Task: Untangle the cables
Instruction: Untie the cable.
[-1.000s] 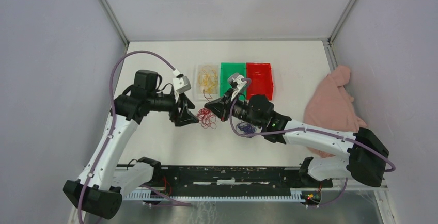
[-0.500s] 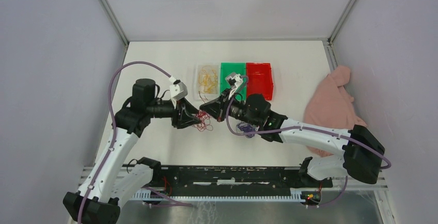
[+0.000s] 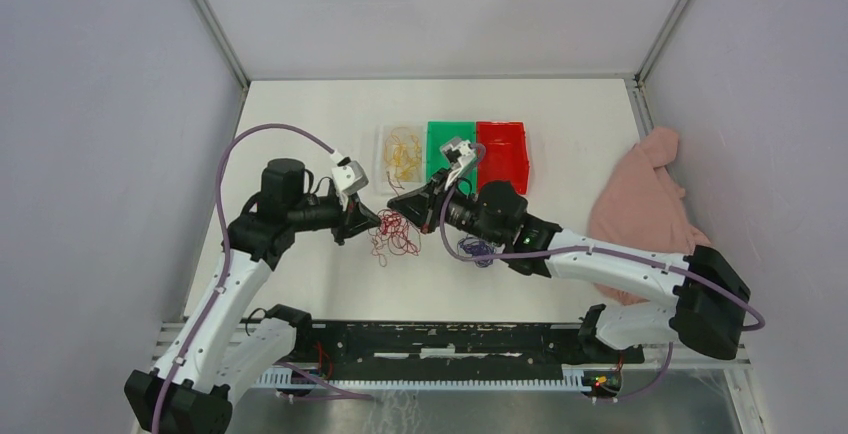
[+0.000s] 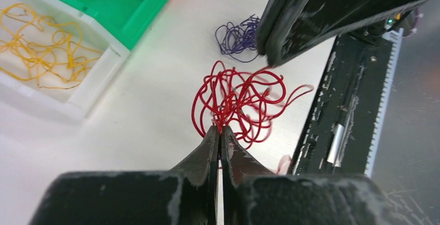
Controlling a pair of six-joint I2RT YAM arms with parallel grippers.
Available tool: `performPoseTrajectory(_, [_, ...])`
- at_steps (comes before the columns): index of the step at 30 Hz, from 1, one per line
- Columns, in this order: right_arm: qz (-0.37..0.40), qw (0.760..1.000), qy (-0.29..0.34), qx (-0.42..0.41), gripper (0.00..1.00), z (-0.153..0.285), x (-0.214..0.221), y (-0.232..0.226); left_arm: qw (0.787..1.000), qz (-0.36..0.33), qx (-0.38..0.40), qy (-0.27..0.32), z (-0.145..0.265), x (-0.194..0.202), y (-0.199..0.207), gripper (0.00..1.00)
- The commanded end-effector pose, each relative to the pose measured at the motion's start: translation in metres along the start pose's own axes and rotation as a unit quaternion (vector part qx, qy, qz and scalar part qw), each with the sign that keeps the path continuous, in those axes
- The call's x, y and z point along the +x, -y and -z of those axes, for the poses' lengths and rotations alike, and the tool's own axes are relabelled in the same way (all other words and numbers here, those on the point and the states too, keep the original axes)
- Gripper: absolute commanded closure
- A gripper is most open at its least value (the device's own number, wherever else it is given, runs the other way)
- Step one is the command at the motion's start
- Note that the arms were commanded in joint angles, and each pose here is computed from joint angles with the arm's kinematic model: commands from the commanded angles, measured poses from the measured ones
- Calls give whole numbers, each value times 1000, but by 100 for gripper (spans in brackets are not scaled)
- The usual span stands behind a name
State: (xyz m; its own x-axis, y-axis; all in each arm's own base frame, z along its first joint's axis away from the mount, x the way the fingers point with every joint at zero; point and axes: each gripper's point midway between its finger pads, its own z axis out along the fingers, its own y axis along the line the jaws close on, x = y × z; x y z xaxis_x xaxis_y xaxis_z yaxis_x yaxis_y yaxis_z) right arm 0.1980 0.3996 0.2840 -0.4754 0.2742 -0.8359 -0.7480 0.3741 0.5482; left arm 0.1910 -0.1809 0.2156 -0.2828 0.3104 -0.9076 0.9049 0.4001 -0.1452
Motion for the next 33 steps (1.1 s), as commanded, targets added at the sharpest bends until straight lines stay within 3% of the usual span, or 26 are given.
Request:
performPoseTrajectory(1, [10, 998, 56, 3, 100, 13, -43, -15, 997, -48, -60, -5, 4, 1, -22, 97])
performPoseTrajectory(8, [46, 993, 81, 78, 100, 51, -61, 8, 981, -81, -164, -66, 16, 32, -61, 97])
performPoseTrajectory(16, [79, 977, 139, 142, 100, 110, -101, 22, 955, -140, -205, -163, 27, 88, -83, 97])
performPoseTrajectory(23, [135, 951, 173, 218, 100, 160, -143, 29, 907, -234, -221, -271, 46, 142, -102, 97])
performPoseTrajectory(30, [195, 901, 221, 318, 100, 218, -198, 36, 845, -319, -209, -374, 67, 192, -112, 97])
performPoseTrajectory(33, [212, 885, 239, 340, 100, 238, -218, 31, 836, -334, -198, -389, 69, 203, -110, 97])
